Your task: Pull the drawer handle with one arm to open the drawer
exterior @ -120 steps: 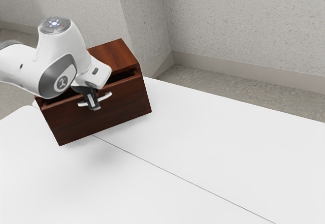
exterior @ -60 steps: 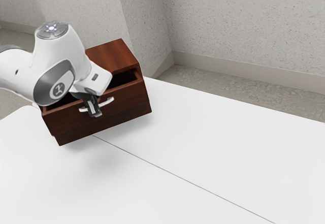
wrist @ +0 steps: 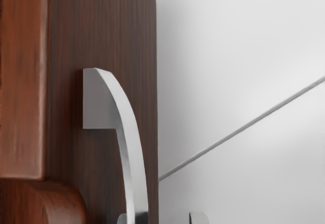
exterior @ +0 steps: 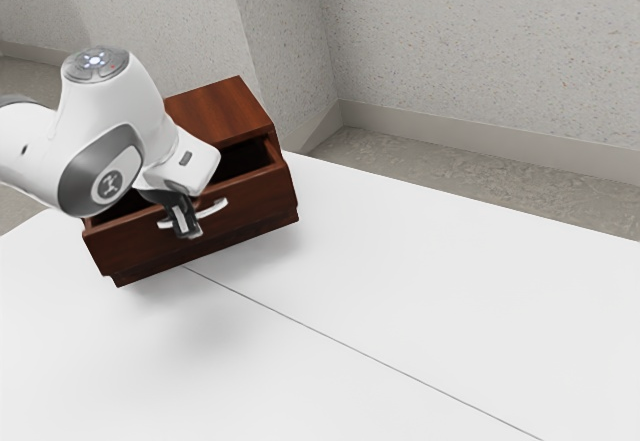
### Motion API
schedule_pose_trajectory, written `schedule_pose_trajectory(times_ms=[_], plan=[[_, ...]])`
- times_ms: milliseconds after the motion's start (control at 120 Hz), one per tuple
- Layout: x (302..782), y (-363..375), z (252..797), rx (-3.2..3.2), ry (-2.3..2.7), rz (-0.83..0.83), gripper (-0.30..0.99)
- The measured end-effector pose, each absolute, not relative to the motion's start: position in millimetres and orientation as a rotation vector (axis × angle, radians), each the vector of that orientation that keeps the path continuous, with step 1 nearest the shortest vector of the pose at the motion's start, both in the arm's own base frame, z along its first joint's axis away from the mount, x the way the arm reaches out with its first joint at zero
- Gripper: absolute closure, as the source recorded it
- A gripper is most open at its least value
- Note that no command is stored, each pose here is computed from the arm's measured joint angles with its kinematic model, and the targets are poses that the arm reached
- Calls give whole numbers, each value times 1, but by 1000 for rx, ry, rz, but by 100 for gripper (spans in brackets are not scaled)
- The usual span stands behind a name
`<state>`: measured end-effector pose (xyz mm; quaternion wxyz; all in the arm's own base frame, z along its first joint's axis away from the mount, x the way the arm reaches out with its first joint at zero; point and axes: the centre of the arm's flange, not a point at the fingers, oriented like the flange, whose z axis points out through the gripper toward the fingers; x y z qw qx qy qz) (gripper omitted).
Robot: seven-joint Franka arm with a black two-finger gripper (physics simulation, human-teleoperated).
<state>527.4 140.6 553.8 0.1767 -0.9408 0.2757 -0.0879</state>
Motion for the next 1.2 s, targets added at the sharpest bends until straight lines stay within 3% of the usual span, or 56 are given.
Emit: schedule_pose_trajectory(times_ms=[850, 1042, 1200], plan=[[495, 122, 572, -2654, 793, -301, 71], [487, 87, 650, -2569, 842, -392, 34], [463, 70, 686, -2609, 869, -307, 16]])
